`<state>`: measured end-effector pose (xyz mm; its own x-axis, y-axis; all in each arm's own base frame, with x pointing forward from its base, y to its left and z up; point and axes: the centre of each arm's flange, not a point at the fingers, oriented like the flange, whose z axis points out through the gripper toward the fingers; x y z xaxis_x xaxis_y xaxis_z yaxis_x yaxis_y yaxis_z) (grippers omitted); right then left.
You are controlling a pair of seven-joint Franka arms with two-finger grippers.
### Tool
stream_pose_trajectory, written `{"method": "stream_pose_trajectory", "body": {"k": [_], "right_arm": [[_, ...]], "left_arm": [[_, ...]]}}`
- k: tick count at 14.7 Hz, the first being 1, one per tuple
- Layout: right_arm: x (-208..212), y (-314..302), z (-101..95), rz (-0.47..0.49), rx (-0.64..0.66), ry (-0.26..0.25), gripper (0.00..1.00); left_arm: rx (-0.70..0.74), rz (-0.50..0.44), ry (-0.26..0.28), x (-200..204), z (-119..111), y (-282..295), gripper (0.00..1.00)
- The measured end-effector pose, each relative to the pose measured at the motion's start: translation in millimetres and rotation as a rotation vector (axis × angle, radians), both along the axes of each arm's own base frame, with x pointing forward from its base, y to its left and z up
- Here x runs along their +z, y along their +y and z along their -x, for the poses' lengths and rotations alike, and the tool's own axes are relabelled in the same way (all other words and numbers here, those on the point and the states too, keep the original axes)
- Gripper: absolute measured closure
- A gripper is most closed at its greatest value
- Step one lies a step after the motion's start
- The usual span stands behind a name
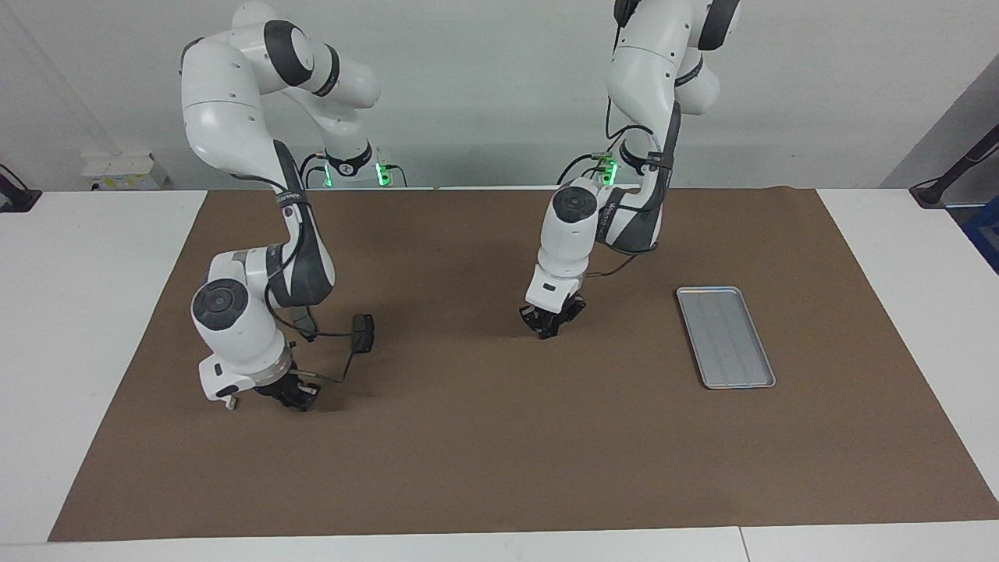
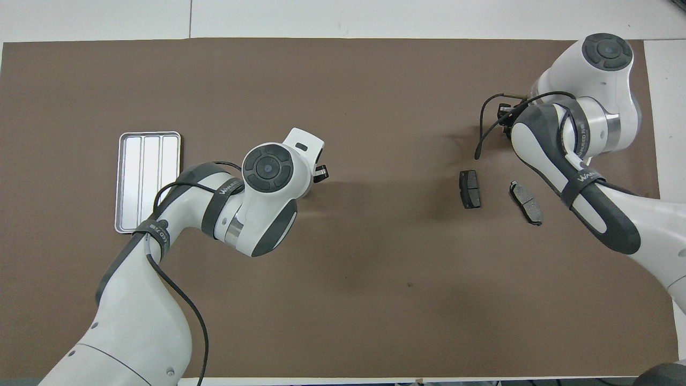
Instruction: Pick bearing gear from pile to tray
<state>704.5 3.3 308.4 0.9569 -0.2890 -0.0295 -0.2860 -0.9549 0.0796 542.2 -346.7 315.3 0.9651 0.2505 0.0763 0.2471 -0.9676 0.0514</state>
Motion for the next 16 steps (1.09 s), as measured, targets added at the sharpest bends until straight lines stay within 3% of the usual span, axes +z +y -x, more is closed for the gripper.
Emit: {"method": "stream_pose_trajectory", "body": {"k": [2, 4, 6, 8, 12, 16], "right_arm": [[31, 17, 1.8, 0.000, 0.020, 0.013, 0.66], [68, 43, 9.0, -0.007, 0.049, 0.024, 0.66], [105, 79, 19.8, -0.035, 0.024, 0.040, 0.66], [137, 136, 31.8, -0.044, -0.069, 0.039, 0.66], [152, 272, 70.7, -0.047, -0.238, 0.004, 0.66], [147, 343, 94.9, -0.100, -0.304, -0.031, 0.66]], "left_arm": [[0.019, -0.023, 0.023, 34, -29, 35, 0.76], [-0.016, -0.045, 0.049, 86, -52, 106, 0.76], [-0.077, -0.057, 0.075, 131, -61, 197, 0.76], [-0.146, -0.060, 0.102, 149, -61, 278, 0.76], [-0.231, -0.045, 0.146, 118, -50, 365, 0.76], [-0.244, -0.044, 0.089, 64, -18, 376, 0.76]]}}
